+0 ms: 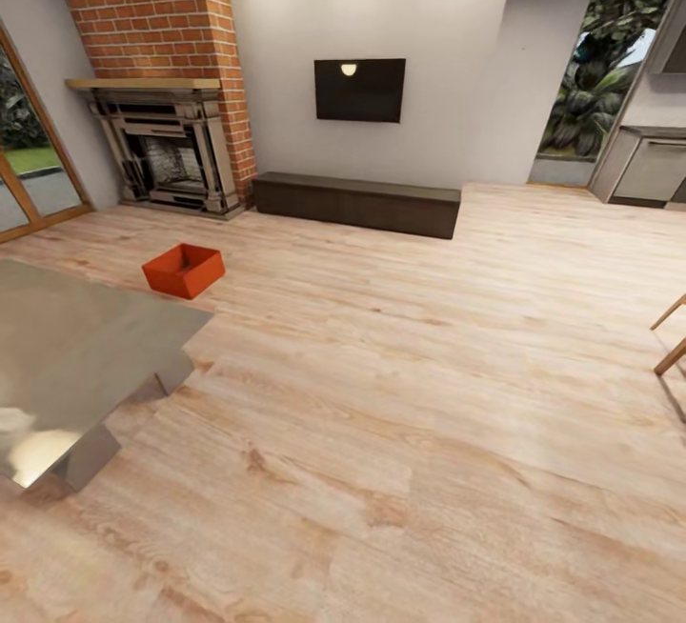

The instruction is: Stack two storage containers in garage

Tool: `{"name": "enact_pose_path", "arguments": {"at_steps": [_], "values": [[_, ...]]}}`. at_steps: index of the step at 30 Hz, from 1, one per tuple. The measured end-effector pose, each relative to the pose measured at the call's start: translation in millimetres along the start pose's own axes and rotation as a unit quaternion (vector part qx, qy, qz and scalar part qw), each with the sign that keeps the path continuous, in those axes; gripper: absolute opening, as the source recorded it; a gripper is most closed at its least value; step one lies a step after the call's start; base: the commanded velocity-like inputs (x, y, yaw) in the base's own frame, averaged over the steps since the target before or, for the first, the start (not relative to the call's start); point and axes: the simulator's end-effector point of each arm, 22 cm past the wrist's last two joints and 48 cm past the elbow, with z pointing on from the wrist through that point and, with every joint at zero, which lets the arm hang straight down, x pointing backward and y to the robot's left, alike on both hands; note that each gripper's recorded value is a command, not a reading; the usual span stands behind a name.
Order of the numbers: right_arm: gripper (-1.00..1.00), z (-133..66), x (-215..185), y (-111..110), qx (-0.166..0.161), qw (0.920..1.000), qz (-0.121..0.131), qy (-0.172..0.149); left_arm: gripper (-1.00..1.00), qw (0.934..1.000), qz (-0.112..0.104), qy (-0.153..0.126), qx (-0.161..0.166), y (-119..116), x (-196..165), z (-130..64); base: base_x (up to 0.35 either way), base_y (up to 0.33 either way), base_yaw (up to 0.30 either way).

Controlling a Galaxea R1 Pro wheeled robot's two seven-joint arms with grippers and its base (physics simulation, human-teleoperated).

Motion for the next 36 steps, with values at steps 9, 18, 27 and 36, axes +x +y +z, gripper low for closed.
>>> {"name": "enact_pose_path", "arguments": {"at_steps": [9,18,27,36], "values": [[1.0,0.0,0.2,0.0,0.0,1.0,0.0,0.0,1.0,1.0,0.0,0.0,0.0,0.0,0.0,0.0,0.323,0.0,0.0],[1.0,0.0,0.0,0.0,0.0,1.0,0.0,0.0,1.0,1.0,0.0,0.0,0.0,0.0,0.0,0.0,0.323,0.0,0.0],[1.0,0.0,0.3,0.0,0.0,1.0,0.0,0.0,1.0,1.0,0.0,0.0,0.0,0.0,0.0,0.0,0.324,0.0,0.0],[1.0,-0.2,-0.1,1.1,-0.001,1.0,0.0,0.0,1.0,1.0,0.0,0.0,0.0,0.0,-0.1,0.0,0.324,0.0,0.0]]}}
